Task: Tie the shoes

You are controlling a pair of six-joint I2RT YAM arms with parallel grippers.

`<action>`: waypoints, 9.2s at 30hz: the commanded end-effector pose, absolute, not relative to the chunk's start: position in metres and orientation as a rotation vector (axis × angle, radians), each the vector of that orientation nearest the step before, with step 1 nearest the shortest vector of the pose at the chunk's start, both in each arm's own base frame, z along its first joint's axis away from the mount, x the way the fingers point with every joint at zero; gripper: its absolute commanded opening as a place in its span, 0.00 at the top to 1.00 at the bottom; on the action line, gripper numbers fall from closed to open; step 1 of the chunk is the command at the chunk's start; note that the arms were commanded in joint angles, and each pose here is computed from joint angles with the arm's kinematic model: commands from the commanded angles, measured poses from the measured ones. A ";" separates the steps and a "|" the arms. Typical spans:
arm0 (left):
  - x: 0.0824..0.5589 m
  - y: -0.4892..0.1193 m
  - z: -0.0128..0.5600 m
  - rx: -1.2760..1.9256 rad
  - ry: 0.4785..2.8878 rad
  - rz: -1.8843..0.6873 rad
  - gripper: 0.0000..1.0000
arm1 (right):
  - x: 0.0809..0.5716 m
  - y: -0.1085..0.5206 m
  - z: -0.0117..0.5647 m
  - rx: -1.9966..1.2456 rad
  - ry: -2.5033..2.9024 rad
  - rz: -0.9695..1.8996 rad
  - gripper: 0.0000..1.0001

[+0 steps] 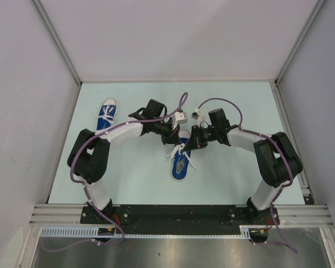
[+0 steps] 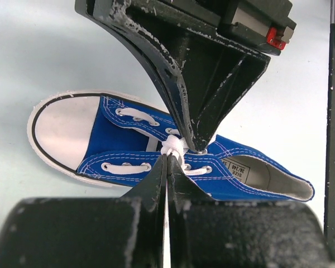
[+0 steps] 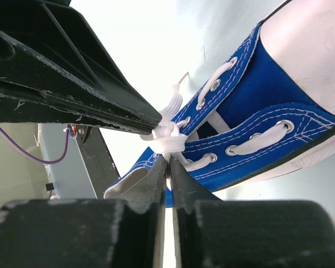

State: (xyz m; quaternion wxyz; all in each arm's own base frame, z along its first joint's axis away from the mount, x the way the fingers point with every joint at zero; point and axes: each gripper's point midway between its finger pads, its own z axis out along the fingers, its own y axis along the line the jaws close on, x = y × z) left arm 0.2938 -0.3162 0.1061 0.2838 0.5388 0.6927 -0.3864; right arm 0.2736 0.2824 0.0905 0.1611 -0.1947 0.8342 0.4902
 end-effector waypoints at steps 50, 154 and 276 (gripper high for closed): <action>0.296 -0.325 0.143 1.468 1.654 -1.067 1.00 | 0.278 0.291 0.098 -0.766 2.325 1.316 0.69; 0.243 -0.271 0.126 1.202 1.939 -1.137 0.45 | 0.307 0.276 0.128 -0.600 2.254 1.301 1.00; 0.235 -0.241 0.069 1.219 2.201 -1.094 1.00 | 0.324 0.193 0.085 -0.482 2.385 1.032 1.00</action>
